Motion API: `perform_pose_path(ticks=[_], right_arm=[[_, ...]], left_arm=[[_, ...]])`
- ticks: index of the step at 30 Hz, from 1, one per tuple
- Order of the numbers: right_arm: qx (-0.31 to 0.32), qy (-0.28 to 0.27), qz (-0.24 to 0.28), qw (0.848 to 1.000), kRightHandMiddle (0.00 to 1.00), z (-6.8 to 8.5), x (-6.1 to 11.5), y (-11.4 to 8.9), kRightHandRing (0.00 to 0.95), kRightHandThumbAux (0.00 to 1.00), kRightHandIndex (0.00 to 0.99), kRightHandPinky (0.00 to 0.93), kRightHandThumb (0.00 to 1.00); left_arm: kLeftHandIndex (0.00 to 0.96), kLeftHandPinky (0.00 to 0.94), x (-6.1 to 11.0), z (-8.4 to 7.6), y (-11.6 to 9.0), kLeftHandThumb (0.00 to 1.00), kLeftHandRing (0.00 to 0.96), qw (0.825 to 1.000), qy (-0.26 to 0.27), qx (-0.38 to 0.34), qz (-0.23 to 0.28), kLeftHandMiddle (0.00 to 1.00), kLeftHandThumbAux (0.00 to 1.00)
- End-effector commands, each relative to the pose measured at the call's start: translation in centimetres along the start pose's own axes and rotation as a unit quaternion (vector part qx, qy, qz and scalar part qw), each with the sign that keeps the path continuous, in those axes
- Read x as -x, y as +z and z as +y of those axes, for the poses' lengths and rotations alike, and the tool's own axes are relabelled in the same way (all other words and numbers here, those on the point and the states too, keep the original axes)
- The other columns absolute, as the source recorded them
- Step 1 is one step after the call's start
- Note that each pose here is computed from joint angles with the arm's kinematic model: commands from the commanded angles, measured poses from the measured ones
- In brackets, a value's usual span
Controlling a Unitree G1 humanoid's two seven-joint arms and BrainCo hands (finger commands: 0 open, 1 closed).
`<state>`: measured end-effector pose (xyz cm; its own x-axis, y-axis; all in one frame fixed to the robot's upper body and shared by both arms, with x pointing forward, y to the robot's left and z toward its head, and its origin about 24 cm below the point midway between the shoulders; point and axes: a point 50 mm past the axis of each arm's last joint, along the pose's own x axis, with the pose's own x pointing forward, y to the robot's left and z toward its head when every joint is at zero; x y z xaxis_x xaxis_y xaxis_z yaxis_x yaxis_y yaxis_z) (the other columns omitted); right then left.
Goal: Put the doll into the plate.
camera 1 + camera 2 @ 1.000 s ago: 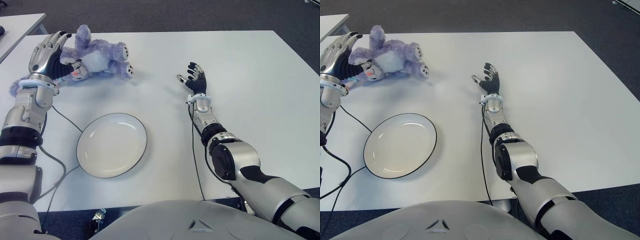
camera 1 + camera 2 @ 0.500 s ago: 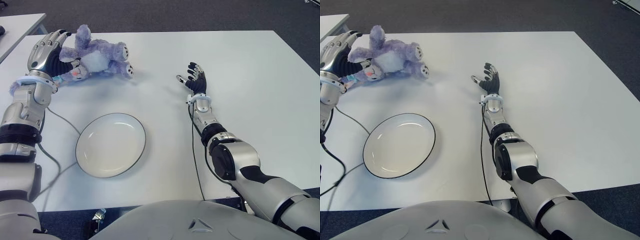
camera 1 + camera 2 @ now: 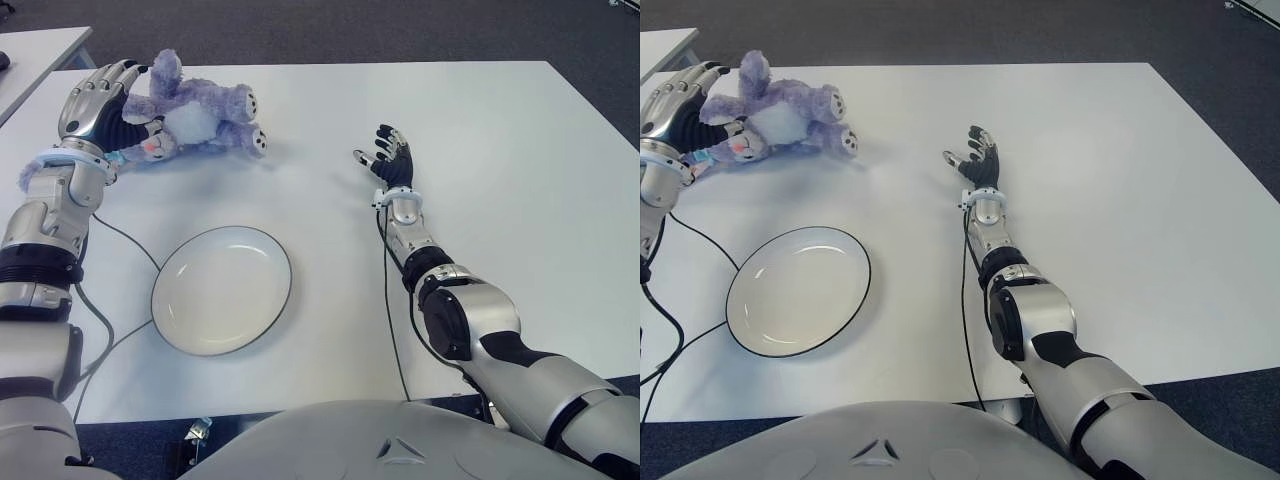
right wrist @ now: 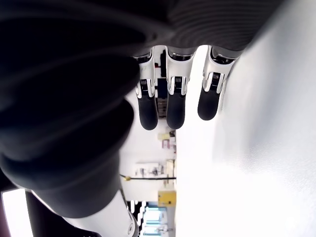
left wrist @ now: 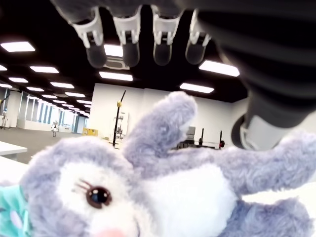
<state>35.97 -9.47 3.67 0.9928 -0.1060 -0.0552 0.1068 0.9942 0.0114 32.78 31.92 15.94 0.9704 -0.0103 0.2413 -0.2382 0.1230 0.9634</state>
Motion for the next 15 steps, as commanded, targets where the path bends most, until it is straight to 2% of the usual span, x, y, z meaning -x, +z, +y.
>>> perform_pose_path(ticks=[1,15], right_arm=[[-0.024,0.039,0.247,0.968,0.176,4.42,7.69,-9.90,0.154,0.957,0.159,0.165,0.198],[-0.021,0.040,0.245,0.968,0.179,4.45,7.72,-9.90,0.156,0.955,0.160,0.163,0.223]], left_arm=[[0.000,0.081,-0.31,-0.05,0.11,0.359,0.045,0.999,-0.029,-0.017,-0.010,0.020,0.556],[0.000,0.052,-0.80,0.30,0.58,0.318,0.044,0.998,-0.046,-0.027,-0.025,0.016,0.557]])
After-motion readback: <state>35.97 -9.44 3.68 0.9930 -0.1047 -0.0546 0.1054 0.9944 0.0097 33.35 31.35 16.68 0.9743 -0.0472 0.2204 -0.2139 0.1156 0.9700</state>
